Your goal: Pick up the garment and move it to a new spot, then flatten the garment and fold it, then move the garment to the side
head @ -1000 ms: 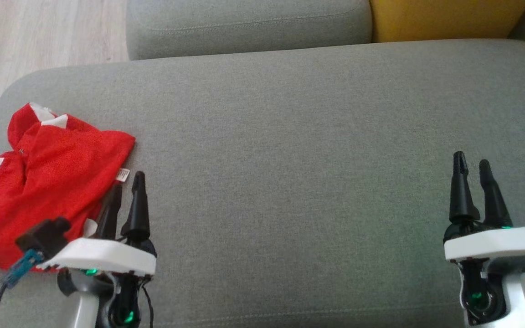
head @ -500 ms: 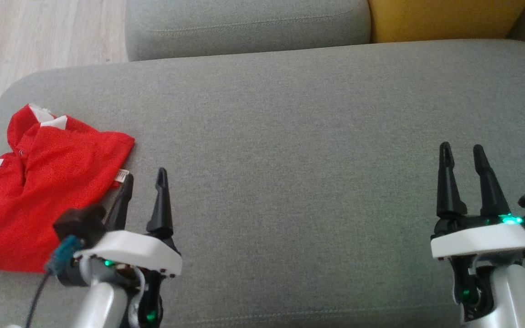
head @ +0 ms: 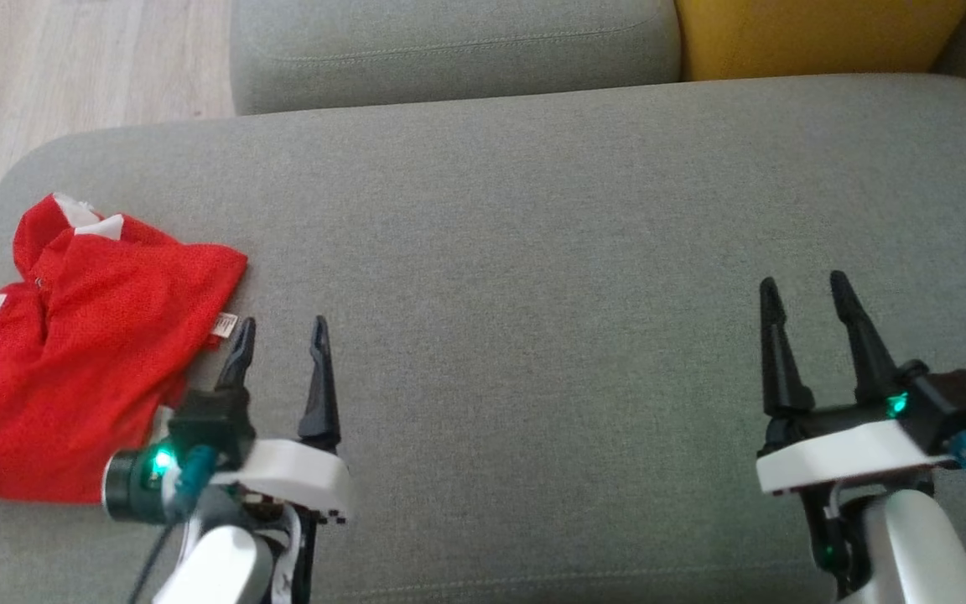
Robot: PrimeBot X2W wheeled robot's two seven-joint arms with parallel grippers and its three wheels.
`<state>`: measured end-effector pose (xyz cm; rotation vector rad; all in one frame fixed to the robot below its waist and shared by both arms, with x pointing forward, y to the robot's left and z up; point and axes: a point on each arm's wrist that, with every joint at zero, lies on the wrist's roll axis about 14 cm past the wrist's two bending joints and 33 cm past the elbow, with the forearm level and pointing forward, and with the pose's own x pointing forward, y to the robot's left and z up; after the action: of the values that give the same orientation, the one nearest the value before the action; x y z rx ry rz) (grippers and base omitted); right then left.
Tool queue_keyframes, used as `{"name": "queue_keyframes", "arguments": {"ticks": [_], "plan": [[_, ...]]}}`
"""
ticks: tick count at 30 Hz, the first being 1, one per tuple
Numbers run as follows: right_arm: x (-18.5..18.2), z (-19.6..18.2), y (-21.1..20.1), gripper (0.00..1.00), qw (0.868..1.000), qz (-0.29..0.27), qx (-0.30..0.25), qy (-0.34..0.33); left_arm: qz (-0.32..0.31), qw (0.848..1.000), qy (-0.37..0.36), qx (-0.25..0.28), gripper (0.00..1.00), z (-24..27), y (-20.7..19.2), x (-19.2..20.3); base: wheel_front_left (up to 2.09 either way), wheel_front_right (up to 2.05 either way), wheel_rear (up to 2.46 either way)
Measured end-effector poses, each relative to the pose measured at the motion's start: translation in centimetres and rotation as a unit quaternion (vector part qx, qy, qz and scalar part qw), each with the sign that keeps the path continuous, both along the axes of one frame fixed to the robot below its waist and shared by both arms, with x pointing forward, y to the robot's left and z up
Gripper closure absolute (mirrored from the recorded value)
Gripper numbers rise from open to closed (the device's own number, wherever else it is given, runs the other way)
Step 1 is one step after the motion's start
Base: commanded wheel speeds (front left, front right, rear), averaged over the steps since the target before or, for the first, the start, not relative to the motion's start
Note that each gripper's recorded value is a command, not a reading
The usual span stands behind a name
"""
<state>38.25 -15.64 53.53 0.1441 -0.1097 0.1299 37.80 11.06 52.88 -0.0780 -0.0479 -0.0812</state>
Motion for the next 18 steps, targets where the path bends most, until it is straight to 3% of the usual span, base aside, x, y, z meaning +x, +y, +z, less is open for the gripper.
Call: {"name": "queue_keyframes", "arguments": {"ticks": [4,8,12,18], "plan": [[-0.1,0.0,1.0,0.0,0.999,0.014,-0.035,-0.006,-0.02,0.997,-0.025,0.071,0.0,-0.1,-1.0,-0.5,0.0,0.0,0.0],[0.0,0.1,1.1,0.0,0.998,0.015,-0.052,-0.013,-0.013,0.996,-0.036,0.076,0.0,0.4,-1.4,-0.5,0.0,0.0,0.0],[0.0,0.5,1.0,0.0,1.0,0.013,-0.005,-0.02,-0.01,0.997,-0.038,0.067,0.0,0.5,-1.4,-0.5,0.0,0.0,0.0],[-0.1,-0.1,0.7,0.0,0.999,0.009,0.037,-0.011,0.018,0.999,-0.041,-0.002,0.0,1.5,0.0,0.2,0.0,0.0,0.0]]}}
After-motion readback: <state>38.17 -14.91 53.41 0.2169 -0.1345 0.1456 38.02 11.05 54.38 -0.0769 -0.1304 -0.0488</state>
